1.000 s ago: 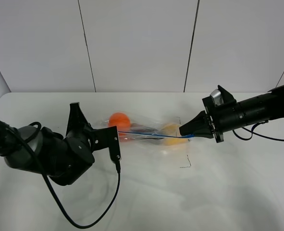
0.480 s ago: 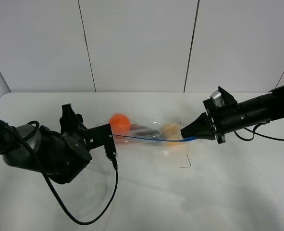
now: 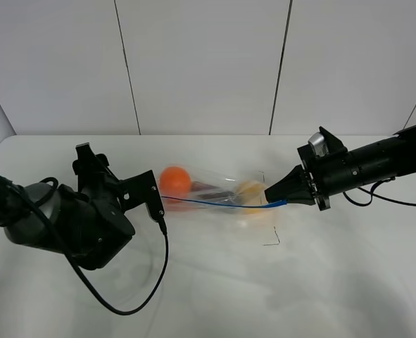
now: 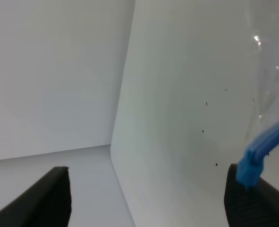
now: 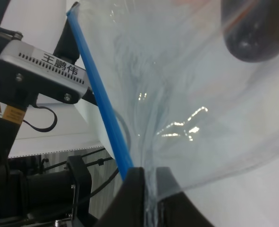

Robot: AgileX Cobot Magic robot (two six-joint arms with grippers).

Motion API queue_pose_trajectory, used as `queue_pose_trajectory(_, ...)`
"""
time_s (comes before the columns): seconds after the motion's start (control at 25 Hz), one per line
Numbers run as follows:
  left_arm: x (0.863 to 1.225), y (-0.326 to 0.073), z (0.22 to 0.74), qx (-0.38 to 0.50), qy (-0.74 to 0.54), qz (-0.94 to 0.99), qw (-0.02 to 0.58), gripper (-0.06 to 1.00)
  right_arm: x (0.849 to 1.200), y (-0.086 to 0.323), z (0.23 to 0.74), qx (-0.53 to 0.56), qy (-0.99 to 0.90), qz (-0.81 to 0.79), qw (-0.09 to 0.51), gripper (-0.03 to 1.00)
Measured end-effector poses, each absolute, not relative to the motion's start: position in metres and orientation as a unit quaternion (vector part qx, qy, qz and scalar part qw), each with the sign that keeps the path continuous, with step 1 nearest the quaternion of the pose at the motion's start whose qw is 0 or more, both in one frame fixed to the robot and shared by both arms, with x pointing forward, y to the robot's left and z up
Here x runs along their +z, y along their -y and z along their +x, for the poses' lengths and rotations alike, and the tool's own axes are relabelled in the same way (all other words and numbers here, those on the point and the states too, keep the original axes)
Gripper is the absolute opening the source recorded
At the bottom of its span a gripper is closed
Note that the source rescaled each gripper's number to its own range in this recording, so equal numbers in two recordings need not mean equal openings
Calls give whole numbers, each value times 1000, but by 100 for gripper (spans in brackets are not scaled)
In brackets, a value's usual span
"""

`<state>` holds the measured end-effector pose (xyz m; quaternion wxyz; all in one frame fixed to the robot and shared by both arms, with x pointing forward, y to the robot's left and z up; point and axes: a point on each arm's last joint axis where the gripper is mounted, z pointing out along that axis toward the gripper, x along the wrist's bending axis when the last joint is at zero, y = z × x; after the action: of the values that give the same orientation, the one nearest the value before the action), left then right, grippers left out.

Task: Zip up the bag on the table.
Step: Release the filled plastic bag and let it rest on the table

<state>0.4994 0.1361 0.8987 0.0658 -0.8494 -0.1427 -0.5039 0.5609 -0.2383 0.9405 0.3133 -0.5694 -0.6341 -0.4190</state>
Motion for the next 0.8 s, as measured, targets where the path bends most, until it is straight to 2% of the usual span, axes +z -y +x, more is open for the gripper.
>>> queue_pose_trajectory(0.24,899,-136,499,-506,151,-847,61,76,940,238,561,-419,635,-569,313,0)
queue_pose_trajectory(0.52,903,-132,504,-505,180,-843,53,98,940,238,561,-420,635,-568,312,0)
queue_pose_trajectory(0.8,909,-129,508,-501,211,-838,54,100,940,238,561,-420,635,-568,312,0)
